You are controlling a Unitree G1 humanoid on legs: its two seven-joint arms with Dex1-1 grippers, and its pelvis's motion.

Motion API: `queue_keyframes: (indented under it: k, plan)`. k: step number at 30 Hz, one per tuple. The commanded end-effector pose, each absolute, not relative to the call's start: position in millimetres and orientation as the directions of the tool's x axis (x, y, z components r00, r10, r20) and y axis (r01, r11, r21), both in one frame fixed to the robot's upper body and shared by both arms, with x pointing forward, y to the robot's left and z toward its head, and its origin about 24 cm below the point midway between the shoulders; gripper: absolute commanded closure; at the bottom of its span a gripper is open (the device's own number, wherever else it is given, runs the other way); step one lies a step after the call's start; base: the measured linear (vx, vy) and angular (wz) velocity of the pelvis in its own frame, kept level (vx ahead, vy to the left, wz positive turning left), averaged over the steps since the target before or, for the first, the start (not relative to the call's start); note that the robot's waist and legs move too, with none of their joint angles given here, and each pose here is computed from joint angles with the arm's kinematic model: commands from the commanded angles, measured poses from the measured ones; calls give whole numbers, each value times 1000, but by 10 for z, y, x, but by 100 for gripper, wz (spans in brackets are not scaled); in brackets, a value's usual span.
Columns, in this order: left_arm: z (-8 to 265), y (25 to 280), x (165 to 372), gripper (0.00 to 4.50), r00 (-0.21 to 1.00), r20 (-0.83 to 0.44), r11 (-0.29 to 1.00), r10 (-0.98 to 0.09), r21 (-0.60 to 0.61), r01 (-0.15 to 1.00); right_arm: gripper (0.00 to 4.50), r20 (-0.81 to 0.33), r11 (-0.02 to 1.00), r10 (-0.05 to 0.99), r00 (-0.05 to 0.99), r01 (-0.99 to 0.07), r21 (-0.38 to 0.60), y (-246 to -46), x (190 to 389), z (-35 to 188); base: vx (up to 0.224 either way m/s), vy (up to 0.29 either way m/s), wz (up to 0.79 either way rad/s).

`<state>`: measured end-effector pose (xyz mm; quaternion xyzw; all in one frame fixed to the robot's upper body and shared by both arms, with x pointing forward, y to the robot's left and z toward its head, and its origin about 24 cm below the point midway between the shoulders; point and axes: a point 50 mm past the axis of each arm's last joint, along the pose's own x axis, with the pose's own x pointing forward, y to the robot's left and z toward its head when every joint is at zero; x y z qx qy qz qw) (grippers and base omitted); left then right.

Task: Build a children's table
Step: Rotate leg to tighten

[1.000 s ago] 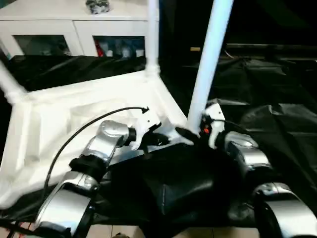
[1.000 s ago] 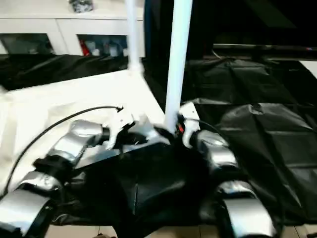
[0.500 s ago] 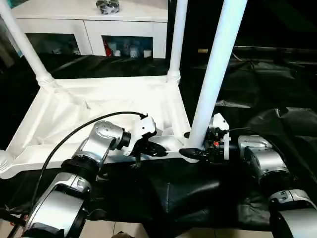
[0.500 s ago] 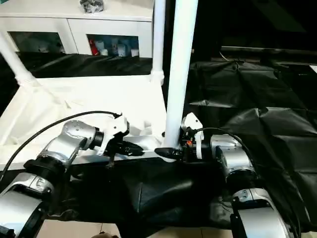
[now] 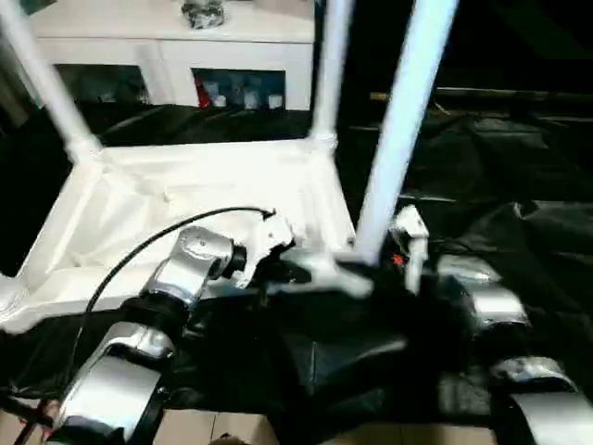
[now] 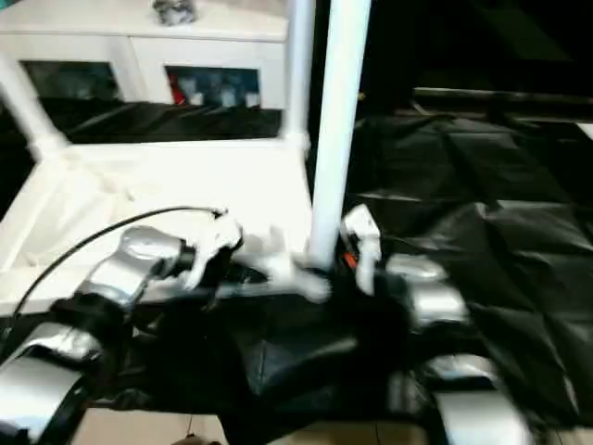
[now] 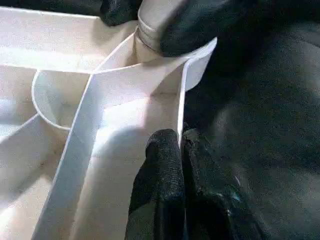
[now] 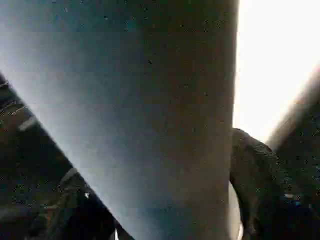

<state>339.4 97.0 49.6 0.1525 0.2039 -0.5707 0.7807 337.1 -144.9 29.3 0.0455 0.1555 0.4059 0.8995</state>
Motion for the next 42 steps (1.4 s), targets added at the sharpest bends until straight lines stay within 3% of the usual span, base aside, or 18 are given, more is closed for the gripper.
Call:
queue_keyframes:
  k: [1, 2, 8, 10, 12, 15, 17, 22, 23, 24, 26, 31, 42]
  plan:
    - [582, 715, 3471, 450, 356, -442, 377, -824, 41, 925, 184, -303, 655, 755, 582, -696, 295, -1120, 3271, 56, 0, 0, 0]
    - [587, 655, 3484, 450, 380, -433, 401, -818, 45, 915, 185, -321, 708, 706, 631, -639, 302, -1078, 3293, 22, 0, 0, 0]
    - [591, 547, 3493, 450, 413, -418, 430, -809, 56, 901, 185, -331, 749, 662, 672, -607, 264, -916, 3298, -9, 0, 0, 0]
    - [591, 532, 3489, 450, 407, -415, 424, -814, 54, 904, 116, -317, 740, 672, 669, -611, 280, -878, 3296, -4, 0, 0, 0]
    - [590, 527, 3472, 450, 382, -413, 398, -827, 51, 916, 111, -298, 721, 693, 657, -624, 301, -854, 3298, 13, 0, 0, 0]
    - [574, 571, 3448, 450, 346, -425, 357, -836, 56, 932, 72, -291, 721, 693, 660, -651, 238, -965, 3330, 66, 0, 0, 0]
    - [574, 571, 3448, 450, 346, -425, 357, -836, 56, 932, 72, -291, 721, 693, 660, -651, 238, -965, 3330, 66, 0, 0, 0]
    - [570, 616, 3444, 450, 334, -431, 344, -838, 57, 937, 72, -277, 708, 703, 655, -682, 185, -1156, 3357, 139, 0, 0, 0]
    - [566, 669, 3446, 450, 323, -441, 330, -837, 63, 942, 72, -267, 663, 740, 617, -735, 142, -1415, 3335, 225, 0, 0, 0]
    - [566, 669, 3446, 450, 323, -441, 330, -837, 63, 942, 72, -267, 663, 740, 617, -735, 142, -1415, 3335, 225, 0, 0, 0]
    - [566, 722, 3443, 450, 305, -448, 312, -840, 61, 948, 72, -277, 605, 781, 559, -788, 114, -1741, 3245, 306, 0, 0, 0]
    - [562, 779, 3424, 450, 272, -455, 280, -848, 52, 959, 72, -296, 551, 813, 502, -827, 111, -2119, 3091, 416, 0, 0, 0]
    - [576, 807, 3376, 450, 209, -439, 209, -874, 49, 977, 72, -297, 528, 830, 472, -836, 147, -2370, 2913, 521, 0, 0, 0]
